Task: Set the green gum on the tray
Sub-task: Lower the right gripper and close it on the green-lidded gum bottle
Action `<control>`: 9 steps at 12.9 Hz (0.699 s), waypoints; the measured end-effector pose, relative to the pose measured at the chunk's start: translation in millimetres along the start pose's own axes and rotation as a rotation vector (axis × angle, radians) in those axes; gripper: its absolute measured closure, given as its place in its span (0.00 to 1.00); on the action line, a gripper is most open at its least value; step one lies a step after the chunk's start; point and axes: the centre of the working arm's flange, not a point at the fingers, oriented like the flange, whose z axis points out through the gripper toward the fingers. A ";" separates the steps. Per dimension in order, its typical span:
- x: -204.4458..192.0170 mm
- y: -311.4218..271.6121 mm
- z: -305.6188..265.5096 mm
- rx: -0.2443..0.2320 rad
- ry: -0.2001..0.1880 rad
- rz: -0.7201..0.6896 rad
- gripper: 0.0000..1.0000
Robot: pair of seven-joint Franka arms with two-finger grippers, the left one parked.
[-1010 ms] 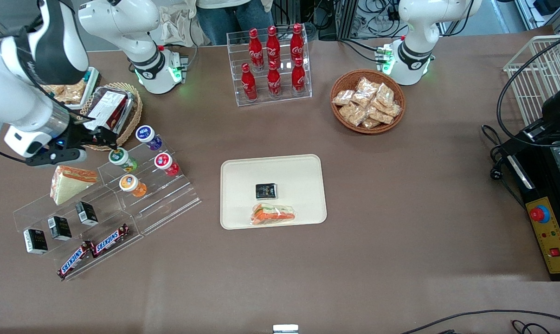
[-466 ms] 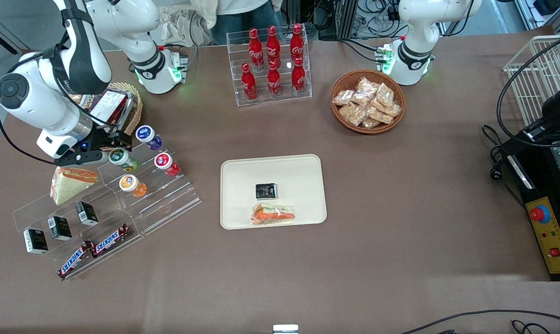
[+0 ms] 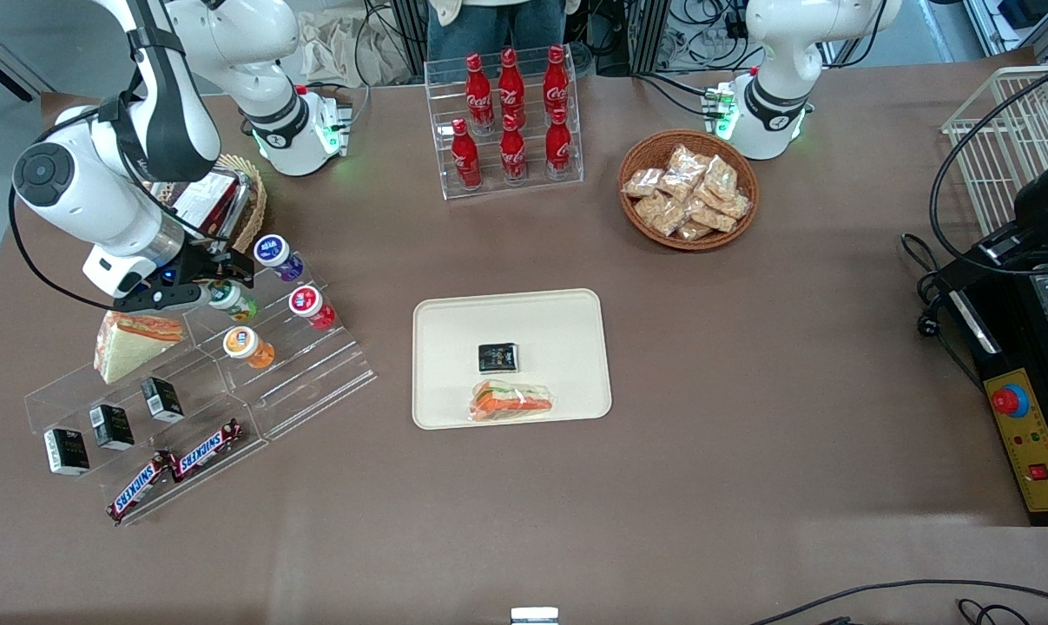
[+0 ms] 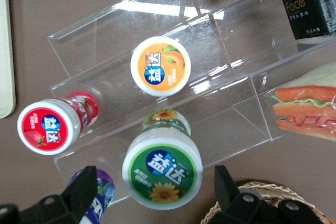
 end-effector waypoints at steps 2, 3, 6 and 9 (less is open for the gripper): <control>-0.1 0.5 0.4 -0.011 -0.001 -0.008 0.08; -0.1 0.8 0.4 -0.017 -0.001 -0.012 0.08; 0.0 0.8 0.2 -0.020 0.000 -0.014 0.37; 0.1 0.7 0.0 -0.021 0.002 -0.015 0.41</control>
